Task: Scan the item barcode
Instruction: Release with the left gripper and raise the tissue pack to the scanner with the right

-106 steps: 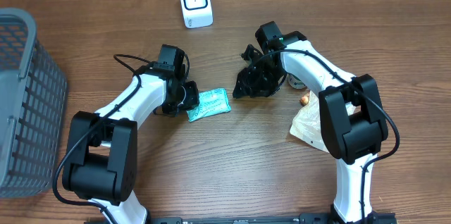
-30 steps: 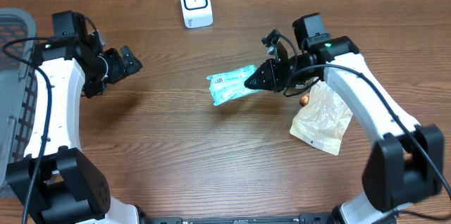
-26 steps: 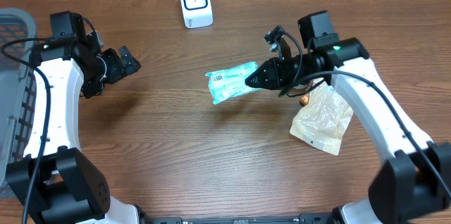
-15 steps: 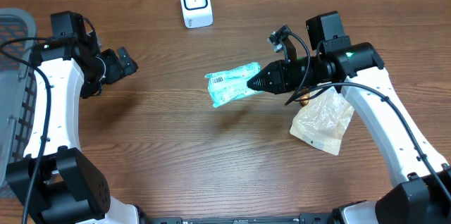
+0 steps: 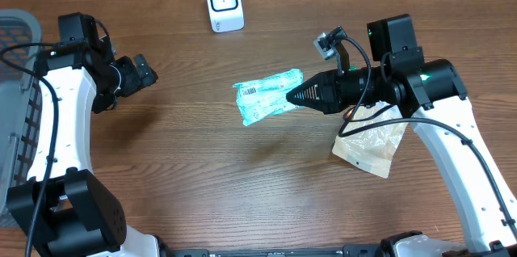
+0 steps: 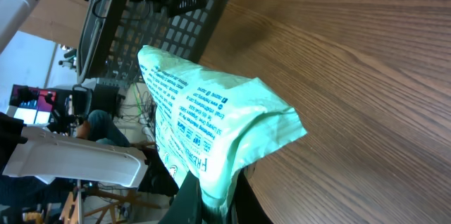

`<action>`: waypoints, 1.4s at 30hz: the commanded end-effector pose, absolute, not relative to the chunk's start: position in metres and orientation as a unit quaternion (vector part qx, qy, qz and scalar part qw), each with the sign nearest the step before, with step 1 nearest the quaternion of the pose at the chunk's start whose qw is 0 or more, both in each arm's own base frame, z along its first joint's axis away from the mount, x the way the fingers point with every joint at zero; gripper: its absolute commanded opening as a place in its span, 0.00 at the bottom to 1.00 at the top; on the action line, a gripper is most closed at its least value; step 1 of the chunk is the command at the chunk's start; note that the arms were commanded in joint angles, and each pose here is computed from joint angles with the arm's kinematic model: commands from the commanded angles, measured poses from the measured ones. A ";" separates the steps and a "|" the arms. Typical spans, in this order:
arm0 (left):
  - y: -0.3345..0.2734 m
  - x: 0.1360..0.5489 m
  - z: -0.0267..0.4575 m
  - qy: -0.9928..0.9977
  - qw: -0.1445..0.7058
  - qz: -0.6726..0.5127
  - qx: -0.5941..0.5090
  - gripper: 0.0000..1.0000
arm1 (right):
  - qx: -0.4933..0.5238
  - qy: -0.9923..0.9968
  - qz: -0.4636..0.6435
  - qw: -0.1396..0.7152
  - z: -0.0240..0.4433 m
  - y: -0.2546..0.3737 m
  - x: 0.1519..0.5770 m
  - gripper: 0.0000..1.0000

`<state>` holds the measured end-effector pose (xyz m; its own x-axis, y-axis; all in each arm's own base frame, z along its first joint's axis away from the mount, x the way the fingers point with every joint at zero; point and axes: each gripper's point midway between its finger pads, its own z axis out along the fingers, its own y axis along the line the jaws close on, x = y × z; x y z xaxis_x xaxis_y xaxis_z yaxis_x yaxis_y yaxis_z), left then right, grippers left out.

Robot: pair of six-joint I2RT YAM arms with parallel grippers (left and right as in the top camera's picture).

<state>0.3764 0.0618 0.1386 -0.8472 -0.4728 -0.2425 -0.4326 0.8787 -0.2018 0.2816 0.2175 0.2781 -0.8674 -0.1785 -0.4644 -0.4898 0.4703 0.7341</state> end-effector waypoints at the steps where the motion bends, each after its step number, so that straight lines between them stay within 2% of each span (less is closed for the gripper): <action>1: 0.063 0.377 0.137 0.960 0.144 -0.063 -0.231 1.00 | -0.210 0.829 0.483 0.187 0.297 0.215 0.280 0.04; 7: 0.063 0.377 0.137 0.960 0.144 -0.063 -0.231 1.00 | -0.204 0.831 0.474 0.207 0.304 0.214 0.290 0.04; 11: 0.063 0.377 0.137 0.960 0.143 -0.063 -0.231 1.00 | -0.157 0.873 0.384 0.255 0.310 0.200 0.321 0.04; 17: 0.063 0.377 0.137 0.960 0.143 -0.063 -0.231 1.00 | -0.149 0.901 0.283 0.291 0.329 0.202 0.363 0.04; 20: 0.063 0.377 0.137 0.960 0.144 -0.063 -0.231 1.00 | -0.143 0.909 0.209 0.332 0.335 0.202 0.398 0.04; 27: 0.063 0.377 0.137 0.960 0.144 -0.063 -0.231 0.99 | -0.146 0.858 0.007 0.492 0.328 0.215 0.512 0.04; 33: 0.063 0.377 0.137 0.960 0.144 -0.063 -0.231 0.99 | -0.234 0.793 -0.117 0.550 0.290 0.254 0.573 0.04; 42: 0.063 0.377 0.137 0.960 0.144 -0.063 -0.231 1.00 | -0.381 0.673 -0.275 0.571 0.238 0.306 0.614 0.04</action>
<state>0.3762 0.0631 0.1384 -0.8464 -0.4729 -0.2448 -0.4347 0.8792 -0.1953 0.6078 0.3025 0.2367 -0.1187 -0.6694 -0.7333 -0.2488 0.7350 -0.6307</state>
